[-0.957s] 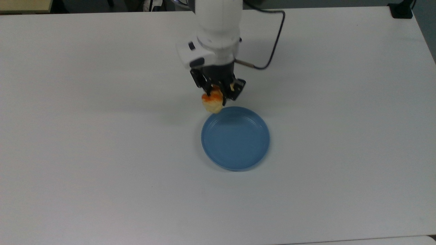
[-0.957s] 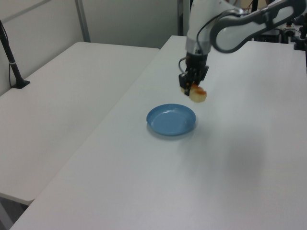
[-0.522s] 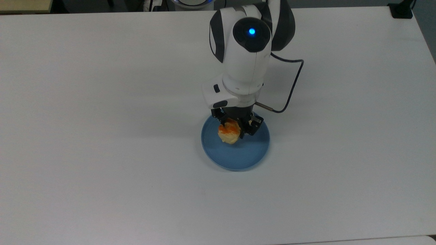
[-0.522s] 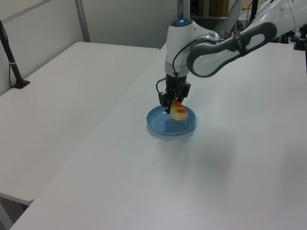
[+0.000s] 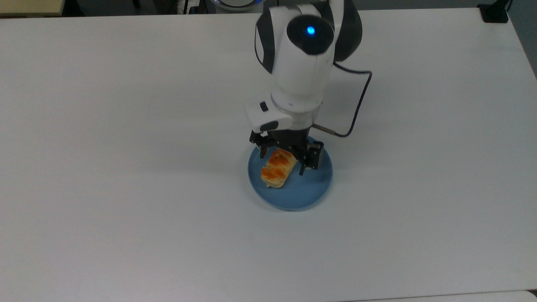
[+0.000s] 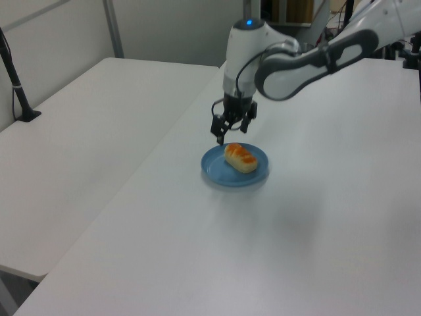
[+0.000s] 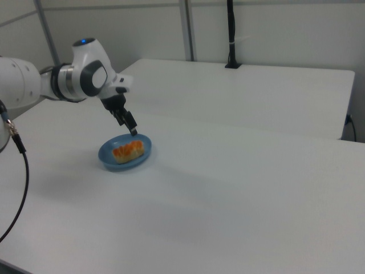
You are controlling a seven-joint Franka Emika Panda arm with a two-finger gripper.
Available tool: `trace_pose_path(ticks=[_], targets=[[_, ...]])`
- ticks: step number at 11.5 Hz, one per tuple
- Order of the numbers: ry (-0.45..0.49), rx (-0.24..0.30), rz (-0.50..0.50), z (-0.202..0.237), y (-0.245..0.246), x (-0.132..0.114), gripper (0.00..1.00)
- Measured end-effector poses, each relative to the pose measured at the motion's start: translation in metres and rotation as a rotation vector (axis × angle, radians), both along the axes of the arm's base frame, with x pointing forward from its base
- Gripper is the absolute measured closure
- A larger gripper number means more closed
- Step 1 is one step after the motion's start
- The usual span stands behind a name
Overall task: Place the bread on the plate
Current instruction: 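Open the gripper to release the bread onto the plate, raise it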
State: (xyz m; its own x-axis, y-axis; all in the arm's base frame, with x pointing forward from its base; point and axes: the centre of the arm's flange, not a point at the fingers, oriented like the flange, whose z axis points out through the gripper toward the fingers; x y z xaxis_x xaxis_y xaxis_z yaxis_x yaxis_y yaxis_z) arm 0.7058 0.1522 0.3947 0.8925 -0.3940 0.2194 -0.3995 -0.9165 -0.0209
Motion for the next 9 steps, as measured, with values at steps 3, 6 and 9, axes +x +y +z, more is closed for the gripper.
trace_pose_path(ticks=[3,6,9], targets=[[0.164,-0.031,0.180,0.092,-0.069,-0.049,0.00],[0.251,0.053,0.394,0.174,-0.160,-0.110,0.00],[0.226,0.062,0.409,0.198,-0.195,-0.138,0.00]])
